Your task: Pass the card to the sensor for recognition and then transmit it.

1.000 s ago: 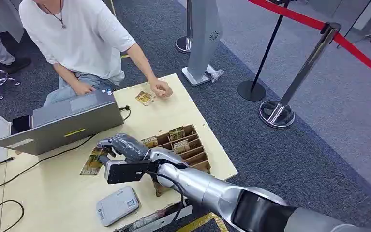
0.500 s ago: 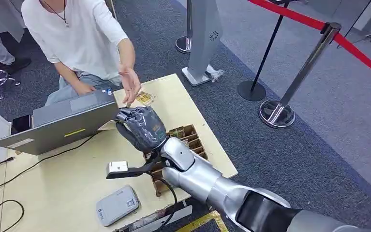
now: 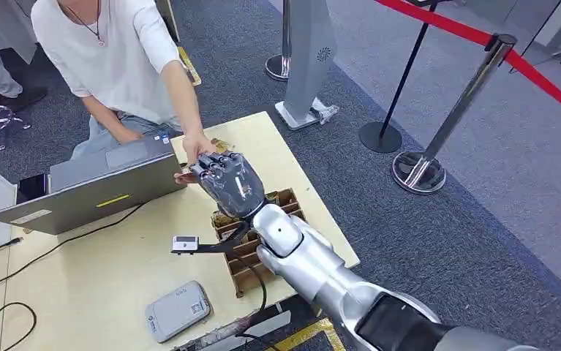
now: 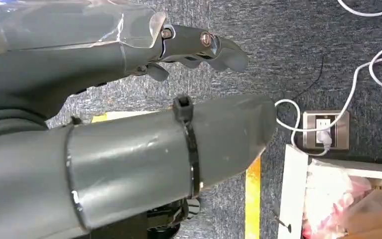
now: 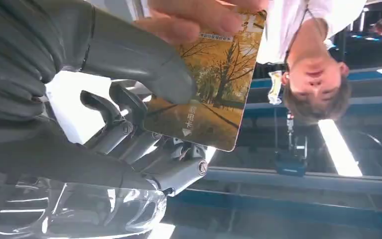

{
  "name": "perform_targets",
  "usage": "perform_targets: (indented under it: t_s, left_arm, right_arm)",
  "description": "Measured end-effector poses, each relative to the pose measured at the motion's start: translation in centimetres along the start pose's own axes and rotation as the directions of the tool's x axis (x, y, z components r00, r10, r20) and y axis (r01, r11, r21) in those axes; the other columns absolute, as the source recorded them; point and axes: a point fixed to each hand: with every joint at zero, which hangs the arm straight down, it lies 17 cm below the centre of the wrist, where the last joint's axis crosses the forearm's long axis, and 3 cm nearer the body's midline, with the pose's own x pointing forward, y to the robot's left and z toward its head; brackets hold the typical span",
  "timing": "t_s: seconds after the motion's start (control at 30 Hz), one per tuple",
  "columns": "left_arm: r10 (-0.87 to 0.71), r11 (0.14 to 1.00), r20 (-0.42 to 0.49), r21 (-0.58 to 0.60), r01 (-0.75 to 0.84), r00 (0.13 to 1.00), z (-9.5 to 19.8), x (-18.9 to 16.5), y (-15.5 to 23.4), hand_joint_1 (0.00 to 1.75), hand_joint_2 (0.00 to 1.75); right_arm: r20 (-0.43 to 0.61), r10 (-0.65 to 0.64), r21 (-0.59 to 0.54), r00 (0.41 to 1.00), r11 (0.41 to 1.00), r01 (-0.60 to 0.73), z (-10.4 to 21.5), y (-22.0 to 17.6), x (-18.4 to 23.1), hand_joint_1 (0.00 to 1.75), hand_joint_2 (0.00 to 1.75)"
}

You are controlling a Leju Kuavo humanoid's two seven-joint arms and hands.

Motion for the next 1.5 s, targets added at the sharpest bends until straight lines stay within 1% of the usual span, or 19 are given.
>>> perform_targets:
  t_s: [0.03, 0.07, 0.1, 0.23, 0.27, 0.63, 0.77, 0.87, 0.93, 1.0, 1.13, 1.23, 1.33, 1.5]
  left_arm:
    - [0.000, 1.000, 0.000, 0.000, 0.000, 1.000, 0.0, 0.0, 0.0, 0.00, 0.00]
    - [0.000, 1.000, 0.000, 0.000, 0.000, 1.000, 0.0, 0.0, 0.0, 0.00, 0.00]
    - [0.001, 1.000, 0.000, 0.000, -0.001, 1.000, 0.0, 0.0, 0.0, 0.00, 0.00]
    - [0.003, 1.000, -0.001, 0.000, -0.003, 1.000, 0.0, 0.0, 0.0, 0.00, 0.00]
    - [0.003, 1.000, 0.000, 0.001, -0.003, 1.000, 0.0, 0.0, 0.0, 0.00, 0.00]
    - [-0.004, 1.000, 0.002, -0.004, 0.004, 1.000, 0.0, 0.0, -0.1, 0.00, 0.00]
    - [-0.013, 1.000, 0.005, -0.008, 0.013, 1.000, 0.0, 0.1, -0.2, 0.00, 0.00]
    - [-0.012, 1.000, 0.005, -0.008, 0.012, 1.000, 0.0, 0.1, -0.2, 0.00, 0.00]
    - [-0.007, 1.000, 0.004, -0.007, 0.007, 1.000, 0.0, 0.1, -0.2, 0.00, 0.00]
    - [-0.002, 1.000, 0.002, -0.005, 0.002, 1.000, 0.0, 0.1, -0.2, 0.00, 0.00]
    - [0.004, 1.000, 0.003, -0.003, -0.004, 1.000, 0.0, 0.1, -0.1, 0.00, 0.00]
    - [0.008, 1.000, 0.005, -0.002, -0.008, 1.000, 0.0, 0.1, -0.1, 0.00, 0.00]
    - [0.016, 1.000, 0.009, -0.001, -0.016, 1.000, 0.0, 0.1, -0.1, 0.00, 0.00]
    - [0.020, 1.000, 0.016, -0.004, -0.020, 1.000, 0.1, 0.1, -0.1, 0.00, 0.00]
  right_arm:
    - [-0.005, 0.000, -0.001, 1.000, 1.000, 0.000, 0.0, 0.0, 0.0, 1.75, 1.75]
    - [-0.007, 0.002, -0.001, 1.000, 1.000, -0.002, -0.1, 0.0, -0.1, 1.48, 1.75]
    - [-0.013, 0.006, -0.001, 1.000, 1.000, -0.006, -0.1, 0.0, -0.1, 0.02, 1.75]
    - [-0.045, 0.005, 0.010, 0.999, 1.000, -0.005, 0.1, 0.4, -0.5, 0.00, 1.75]
    - [-0.052, 0.001, 0.013, 0.999, 1.000, -0.001, 0.2, 0.5, -0.7, 0.00, 0.00]
    - [-0.078, 0.001, 0.033, 0.997, 0.999, 0.001, 0.7, 1.2, -1.0, 0.00, 0.00]
    - [-0.084, -0.044, 0.033, 0.996, 0.998, 0.047, 0.9, 1.3, -1.0, 0.00, 0.00]
    - [-0.082, -0.110, 0.027, 0.991, 0.993, 0.112, 1.0, 1.4, -0.6, 0.00, 0.00]
    - [-0.090, -0.182, 0.016, 0.979, 0.983, 0.184, 1.0, 1.4, -0.4, 0.00, 0.00]
    - [-0.103, -0.272, 0.001, 0.957, 0.962, 0.274, 1.1, 1.4, -0.2, 0.00, 0.00]
    - [-0.104, -0.389, -0.004, 0.916, 0.921, 0.390, 1.0, 1.3, 0.7, 0.00, 0.00]
    - [-0.092, -0.435, -0.003, 0.896, 0.900, 0.436, 1.0, 1.0, 1.5, 0.00, 0.00]
    - [-0.079, -0.498, 0.003, 0.864, 0.866, 0.499, 1.1, 0.6, 2.5, 0.00, 0.00]
    - [-0.061, -0.526, 0.016, 0.848, 0.849, 0.528, 2.0, 0.1, 2.9, 0.00, 0.00]
